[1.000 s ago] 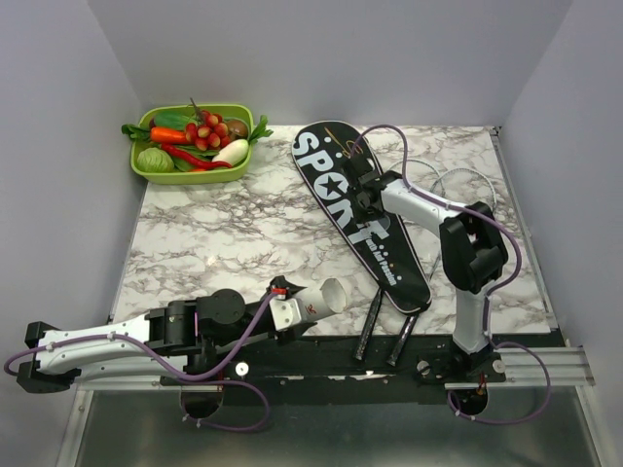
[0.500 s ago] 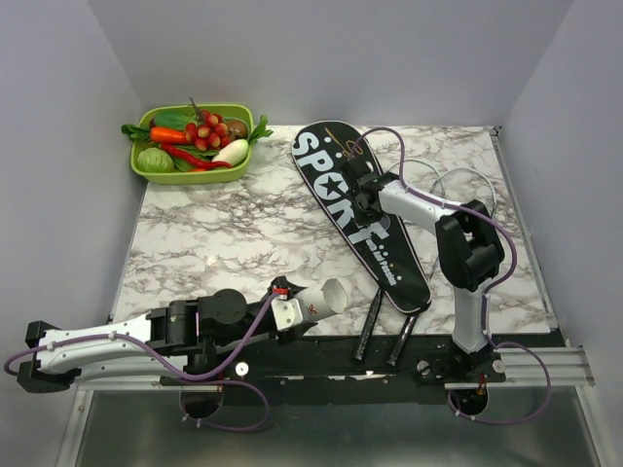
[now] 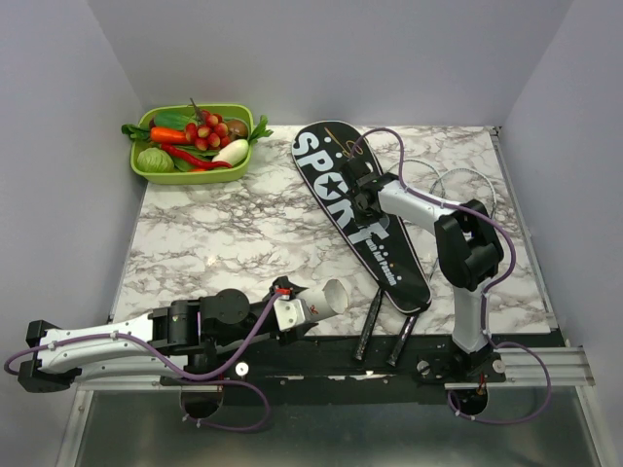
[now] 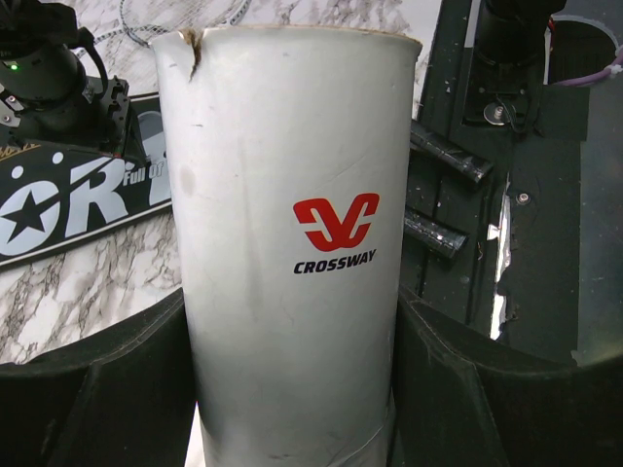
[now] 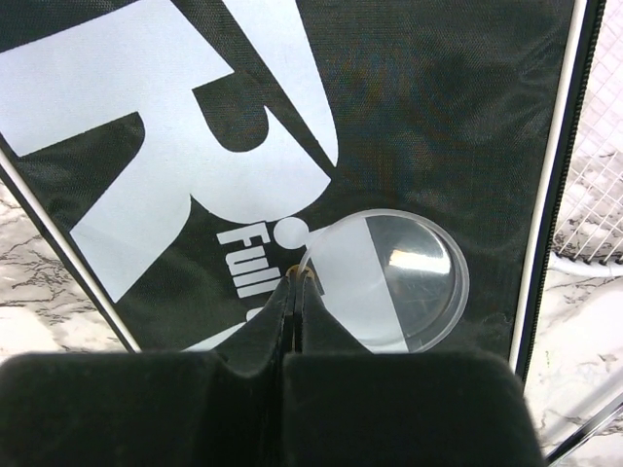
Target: Pack up the badminton gear
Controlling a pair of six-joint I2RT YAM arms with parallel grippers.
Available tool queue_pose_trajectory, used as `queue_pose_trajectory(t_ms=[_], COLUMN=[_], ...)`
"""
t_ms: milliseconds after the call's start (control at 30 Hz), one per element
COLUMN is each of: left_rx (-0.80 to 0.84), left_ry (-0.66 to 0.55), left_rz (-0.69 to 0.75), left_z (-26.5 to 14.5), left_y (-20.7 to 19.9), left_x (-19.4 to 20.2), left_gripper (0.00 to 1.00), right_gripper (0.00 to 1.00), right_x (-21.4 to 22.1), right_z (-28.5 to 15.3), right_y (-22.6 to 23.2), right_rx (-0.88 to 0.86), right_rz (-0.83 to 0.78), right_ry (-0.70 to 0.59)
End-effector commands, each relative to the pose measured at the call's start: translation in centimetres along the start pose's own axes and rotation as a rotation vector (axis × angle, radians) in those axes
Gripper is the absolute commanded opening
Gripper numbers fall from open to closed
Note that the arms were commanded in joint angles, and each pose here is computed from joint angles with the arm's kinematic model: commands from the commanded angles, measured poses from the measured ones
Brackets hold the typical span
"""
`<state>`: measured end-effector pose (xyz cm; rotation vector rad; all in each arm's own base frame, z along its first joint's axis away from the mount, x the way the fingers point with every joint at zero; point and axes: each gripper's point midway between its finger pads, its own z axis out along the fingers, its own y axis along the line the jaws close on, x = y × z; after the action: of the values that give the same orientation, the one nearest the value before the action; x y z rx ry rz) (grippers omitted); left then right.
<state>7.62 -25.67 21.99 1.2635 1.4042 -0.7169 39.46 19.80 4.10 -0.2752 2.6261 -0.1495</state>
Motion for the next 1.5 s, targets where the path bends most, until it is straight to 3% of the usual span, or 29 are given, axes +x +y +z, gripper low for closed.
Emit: queue_pose_trajectory(t_ms=[0,167,367,600,933,1467], left_rx=[0.012,0.016,0.038,0.050,0.028,0.001], left_ry=[-0.045,-0.030,0.002,0.037,0.071,0.035], left_rz=[-0.043,-0.036,-0.030,-0.024,-0.047,-0.058], left_z=[-0.1,0.1,0.8,1.4,2.1,1.8], left_y=[-0.2,-0.4,-0.9,-1.2,-1.1,-0.6], left_x=[-1.7,-1.3,-0.6,0.2,1.0,0.4], left_gripper=[0.00,0.00,0.00,0.00,0.00,0.00], right_gripper=[0.01,0.01,0.01,0.01,0.01,0.01], right_x=[0.0,-1.1,-0.8,2.7,8.5,14.2], right_z=[-0.8,-4.5,-11.0,-20.1,-31.8,-37.1], right_y=[-1.0,-1.1,-0.1,2.7,5.7,8.7], right_rx=[0.023,-0.041,-0.245,-0.611,-0.961,-1.283], right_rz=[0.011,0.018,-0.004,-0.056,-0.149,-0.209], right_ry=[-0.011,-0.074,-0.156,-0.252,-0.400,-0.392])
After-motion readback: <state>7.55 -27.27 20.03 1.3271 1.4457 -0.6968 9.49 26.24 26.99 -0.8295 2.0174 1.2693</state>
